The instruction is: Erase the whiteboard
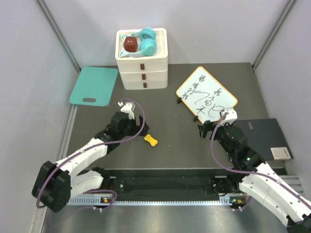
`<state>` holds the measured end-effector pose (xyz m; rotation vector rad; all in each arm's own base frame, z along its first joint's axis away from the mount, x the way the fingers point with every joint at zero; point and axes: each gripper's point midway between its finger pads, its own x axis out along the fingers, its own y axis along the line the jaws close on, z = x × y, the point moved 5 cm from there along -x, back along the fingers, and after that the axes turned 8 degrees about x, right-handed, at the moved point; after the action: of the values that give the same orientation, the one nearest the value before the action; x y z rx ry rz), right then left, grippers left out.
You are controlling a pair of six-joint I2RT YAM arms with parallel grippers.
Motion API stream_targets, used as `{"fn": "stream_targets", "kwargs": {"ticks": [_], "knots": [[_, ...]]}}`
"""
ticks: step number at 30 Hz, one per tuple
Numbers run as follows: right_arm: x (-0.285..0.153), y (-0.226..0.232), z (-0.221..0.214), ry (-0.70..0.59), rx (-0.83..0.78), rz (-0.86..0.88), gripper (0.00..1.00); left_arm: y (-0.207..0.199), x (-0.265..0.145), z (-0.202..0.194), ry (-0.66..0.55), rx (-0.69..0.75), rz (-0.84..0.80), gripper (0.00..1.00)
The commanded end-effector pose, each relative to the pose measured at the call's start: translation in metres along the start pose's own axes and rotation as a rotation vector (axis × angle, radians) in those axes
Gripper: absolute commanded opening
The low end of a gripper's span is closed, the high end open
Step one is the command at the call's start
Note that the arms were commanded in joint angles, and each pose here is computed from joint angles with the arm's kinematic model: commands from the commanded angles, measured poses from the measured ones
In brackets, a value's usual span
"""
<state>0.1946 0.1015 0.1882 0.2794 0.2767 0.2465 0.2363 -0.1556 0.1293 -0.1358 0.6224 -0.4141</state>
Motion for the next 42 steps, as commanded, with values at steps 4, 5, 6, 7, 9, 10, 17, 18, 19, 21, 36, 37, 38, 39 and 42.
{"fn": "stream_targets", "kwargs": {"ticks": [4,5,6,7,9,10,17,18,19,21,36,37,38,39,42], "knots": [[0.005,0.025,0.001,0.044,0.025,0.139,0.99,-0.018,-0.007,0.025,0.071,0.131,-0.113,0.99],[0.006,0.025,-0.001,0.051,0.025,0.137,0.99,-0.019,-0.004,0.025,0.090,0.138,-0.116,0.99],[0.007,0.024,-0.003,0.058,0.033,0.133,0.99,-0.023,-0.004,0.025,0.105,0.155,-0.136,0.99],[0.007,0.023,-0.006,0.064,0.036,0.127,0.99,-0.027,-0.003,0.032,0.095,0.160,-0.148,0.99],[0.007,0.023,-0.008,0.072,0.045,0.123,0.99,-0.034,0.001,0.034,0.147,0.157,-0.150,0.99],[0.007,0.021,-0.010,0.072,0.047,0.120,0.99,-0.036,0.002,0.034,0.170,0.159,-0.149,0.99],[0.001,0.014,-0.025,0.098,0.064,0.102,0.99,-0.038,0.015,0.011,0.298,0.277,0.006,0.99],[0.001,0.013,-0.026,0.101,0.069,0.097,0.99,-0.044,0.014,0.005,0.318,0.301,0.015,0.93],[0.001,0.011,-0.030,0.107,0.069,0.094,0.99,-0.043,0.014,0.001,0.335,0.310,0.043,0.87],[-0.001,0.009,-0.032,0.110,0.074,0.090,0.99,-0.032,0.014,-0.007,0.382,0.316,0.180,0.63],[-0.006,0.004,-0.043,0.121,0.126,0.068,0.99,-0.019,-0.009,-0.017,0.280,0.156,0.243,0.00],[-0.006,0.005,-0.042,0.122,0.134,0.076,0.99,-0.020,-0.008,-0.022,0.295,0.154,0.236,0.00],[-0.006,0.007,-0.042,0.126,0.143,0.082,0.99,-0.022,-0.006,-0.028,0.323,0.146,0.215,0.00],[-0.006,0.009,-0.041,0.127,0.151,0.090,0.99,-0.024,-0.003,-0.031,0.332,0.141,0.200,0.00],[-0.006,0.011,-0.039,0.138,0.154,0.093,0.99,-0.030,0.003,-0.044,0.369,0.140,0.167,0.00]]}}
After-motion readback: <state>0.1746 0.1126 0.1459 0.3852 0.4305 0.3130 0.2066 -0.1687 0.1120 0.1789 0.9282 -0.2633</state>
